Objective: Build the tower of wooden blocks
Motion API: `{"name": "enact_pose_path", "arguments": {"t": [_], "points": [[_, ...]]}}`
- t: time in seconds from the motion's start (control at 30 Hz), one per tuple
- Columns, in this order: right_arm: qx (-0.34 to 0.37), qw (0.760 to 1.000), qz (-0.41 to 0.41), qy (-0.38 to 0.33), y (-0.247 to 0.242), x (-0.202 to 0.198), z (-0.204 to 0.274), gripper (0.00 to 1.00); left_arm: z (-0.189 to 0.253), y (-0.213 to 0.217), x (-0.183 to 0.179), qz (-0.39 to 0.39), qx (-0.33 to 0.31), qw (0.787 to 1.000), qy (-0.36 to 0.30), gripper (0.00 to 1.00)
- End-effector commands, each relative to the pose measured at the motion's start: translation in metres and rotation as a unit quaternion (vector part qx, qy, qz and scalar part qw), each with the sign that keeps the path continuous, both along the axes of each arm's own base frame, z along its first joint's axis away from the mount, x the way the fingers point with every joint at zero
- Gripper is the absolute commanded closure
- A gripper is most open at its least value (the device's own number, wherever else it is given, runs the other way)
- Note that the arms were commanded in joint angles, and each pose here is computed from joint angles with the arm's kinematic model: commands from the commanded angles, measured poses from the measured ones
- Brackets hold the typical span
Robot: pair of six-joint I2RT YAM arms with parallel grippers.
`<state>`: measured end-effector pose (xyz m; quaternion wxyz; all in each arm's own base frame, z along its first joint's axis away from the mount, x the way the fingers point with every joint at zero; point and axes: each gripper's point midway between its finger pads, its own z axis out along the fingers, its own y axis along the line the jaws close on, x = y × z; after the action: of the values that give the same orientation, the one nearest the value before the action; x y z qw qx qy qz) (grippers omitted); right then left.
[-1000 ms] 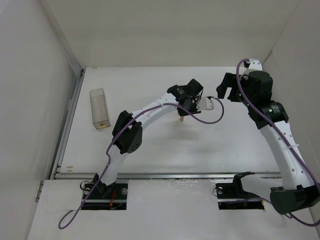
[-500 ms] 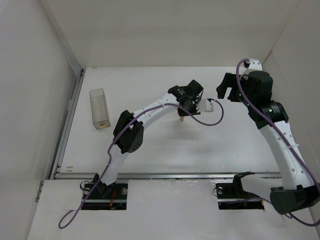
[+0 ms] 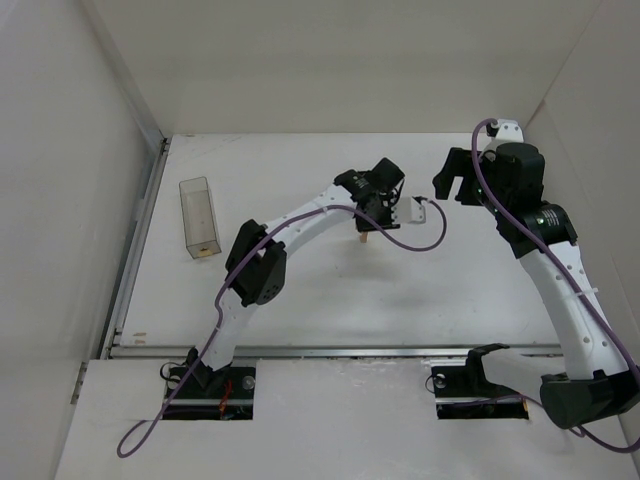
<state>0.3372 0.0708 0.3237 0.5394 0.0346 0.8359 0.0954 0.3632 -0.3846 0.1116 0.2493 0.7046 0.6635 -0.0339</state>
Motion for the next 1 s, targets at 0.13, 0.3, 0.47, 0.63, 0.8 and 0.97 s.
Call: {"name": "enact_pose_path", "arguments": {"t": [0.13, 0.3, 0.47, 0.63, 0.8, 0.97], "points": [[-0.004, 1.0, -0.002, -0.03, -0.0041, 0.0014, 0.0237, 0.08, 0.0226, -0.0038, 0.011, -0.01, -0.025, 0.999, -0.019, 1.0], [-0.004, 1.0, -0.002, -0.03, -0.0036, 0.0035, 0.0247, 0.08, 0.0226, -0.0038, 0.011, -0.01, -0.025, 0.999, -0.019, 1.0], [-0.004, 1.0, -0.002, -0.03, -0.0036, 0.0035, 0.0247, 0.08, 0.0225, -0.0051, 0.0097, -0.012, -0.028, 0.999, -0.015, 1.0], [-0.004, 1.0, -0.002, -0.03, -0.0036, 0.0035, 0.0247, 0.08, 0.0257, -0.0064, 0.0105, -0.008, -0.033, 0.999, -0.017, 1.0], [-0.006, 1.0, -0.006, -0.03, -0.0052, 0.0038, 0.0247, 0.08, 0.02, -0.0066, 0.0102, -0.004, -0.031, 0.999, -0.011, 1.0], [-0.007, 1.0, -0.006, -0.026, -0.0055, 0.0027, 0.0227, 0.08, 0.0199, -0.0066, 0.0102, -0.004, -0.031, 0.999, -0.011, 1.0]]}}
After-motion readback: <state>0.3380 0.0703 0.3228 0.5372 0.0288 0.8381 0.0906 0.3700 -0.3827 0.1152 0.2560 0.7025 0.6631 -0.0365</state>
